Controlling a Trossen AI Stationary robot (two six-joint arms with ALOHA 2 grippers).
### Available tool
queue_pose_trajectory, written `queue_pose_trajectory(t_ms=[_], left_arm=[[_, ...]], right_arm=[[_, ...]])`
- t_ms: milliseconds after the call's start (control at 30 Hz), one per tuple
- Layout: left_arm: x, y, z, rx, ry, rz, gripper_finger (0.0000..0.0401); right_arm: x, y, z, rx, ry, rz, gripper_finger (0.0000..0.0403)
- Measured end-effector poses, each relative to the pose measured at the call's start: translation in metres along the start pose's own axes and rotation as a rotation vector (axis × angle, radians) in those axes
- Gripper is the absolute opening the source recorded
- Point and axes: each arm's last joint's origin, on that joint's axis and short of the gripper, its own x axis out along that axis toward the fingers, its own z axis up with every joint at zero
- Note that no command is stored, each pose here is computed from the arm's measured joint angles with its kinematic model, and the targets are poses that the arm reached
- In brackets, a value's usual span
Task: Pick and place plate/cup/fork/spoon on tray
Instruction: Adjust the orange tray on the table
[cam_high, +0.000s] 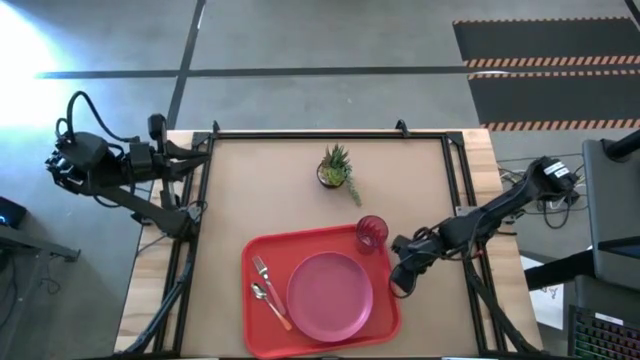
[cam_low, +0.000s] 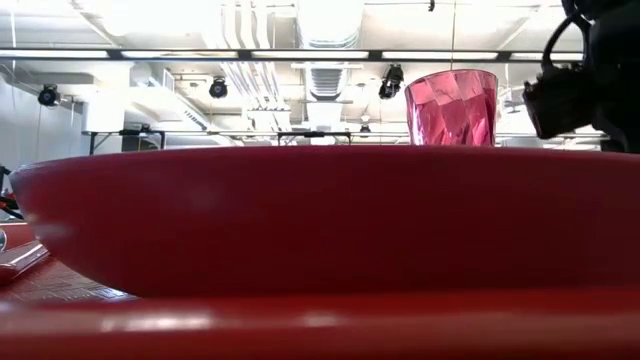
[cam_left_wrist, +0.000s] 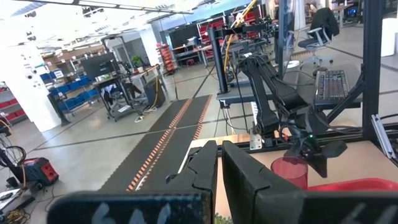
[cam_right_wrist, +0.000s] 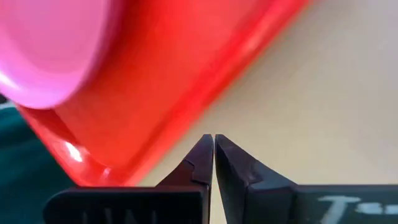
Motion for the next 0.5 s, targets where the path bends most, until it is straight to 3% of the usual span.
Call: queue_pose_trajectory(t_ms=[300, 500], left_arm=[[0.002, -0.001, 0.000, 0.004, 0.006, -0.002, 0.0006], [0.002, -0.002, 0.000, 0.003, 0.006, -0.002, 0.0006]], right_arm=[[0.000, 0.000, 0.000, -0.004, -0.007, 0.005, 0.0040], [0.003, 0.013, 0.006, -0.065, -0.064, 0.122, 0.0064]])
